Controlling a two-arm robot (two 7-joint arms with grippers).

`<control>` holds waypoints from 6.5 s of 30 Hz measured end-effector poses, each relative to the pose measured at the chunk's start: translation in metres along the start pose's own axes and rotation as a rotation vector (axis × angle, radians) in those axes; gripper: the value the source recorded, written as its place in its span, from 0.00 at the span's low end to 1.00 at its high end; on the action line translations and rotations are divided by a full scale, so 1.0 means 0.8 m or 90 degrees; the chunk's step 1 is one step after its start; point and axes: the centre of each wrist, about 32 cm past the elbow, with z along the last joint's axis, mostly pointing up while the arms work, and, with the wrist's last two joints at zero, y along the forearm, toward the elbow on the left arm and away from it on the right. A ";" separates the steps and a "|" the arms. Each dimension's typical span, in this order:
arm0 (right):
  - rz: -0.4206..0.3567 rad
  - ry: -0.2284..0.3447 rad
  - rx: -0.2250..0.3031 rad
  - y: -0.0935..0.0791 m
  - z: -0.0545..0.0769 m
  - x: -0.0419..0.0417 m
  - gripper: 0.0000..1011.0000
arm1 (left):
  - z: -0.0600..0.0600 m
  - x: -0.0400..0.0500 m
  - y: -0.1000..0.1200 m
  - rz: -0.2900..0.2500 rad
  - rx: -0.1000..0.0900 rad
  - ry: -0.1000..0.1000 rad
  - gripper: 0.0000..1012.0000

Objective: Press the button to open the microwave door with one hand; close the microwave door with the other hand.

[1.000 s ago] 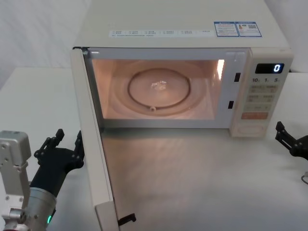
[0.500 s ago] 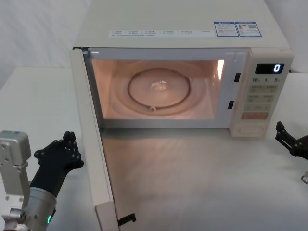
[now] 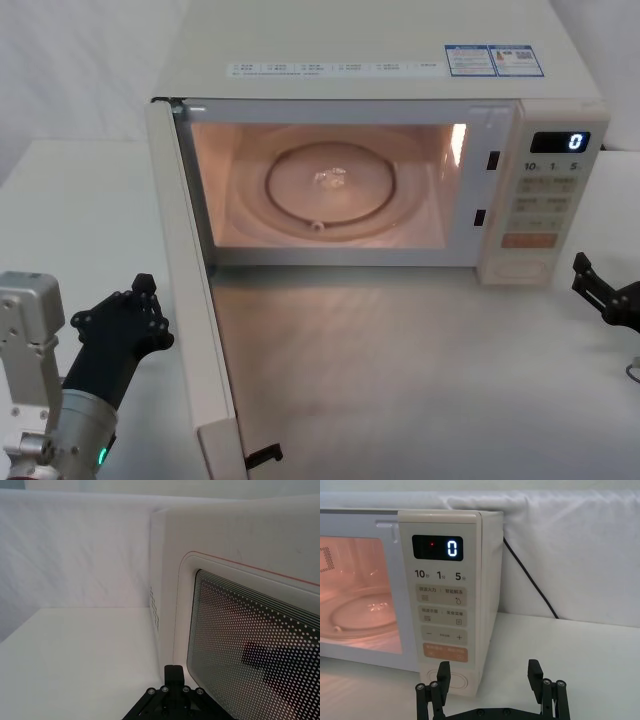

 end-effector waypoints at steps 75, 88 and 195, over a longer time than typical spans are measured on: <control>0.000 0.000 0.000 0.000 0.000 0.000 0.99 | 0.134 0.057 -0.016 -0.420 -0.090 -0.018 0.00; 0.000 0.000 0.000 0.000 0.000 0.000 0.99 | 0.141 0.032 -0.028 -0.494 -0.116 0.000 0.00; 0.000 0.000 0.000 0.000 0.000 0.000 0.99 | 0.121 -0.136 -0.184 -0.336 -0.043 -0.072 0.00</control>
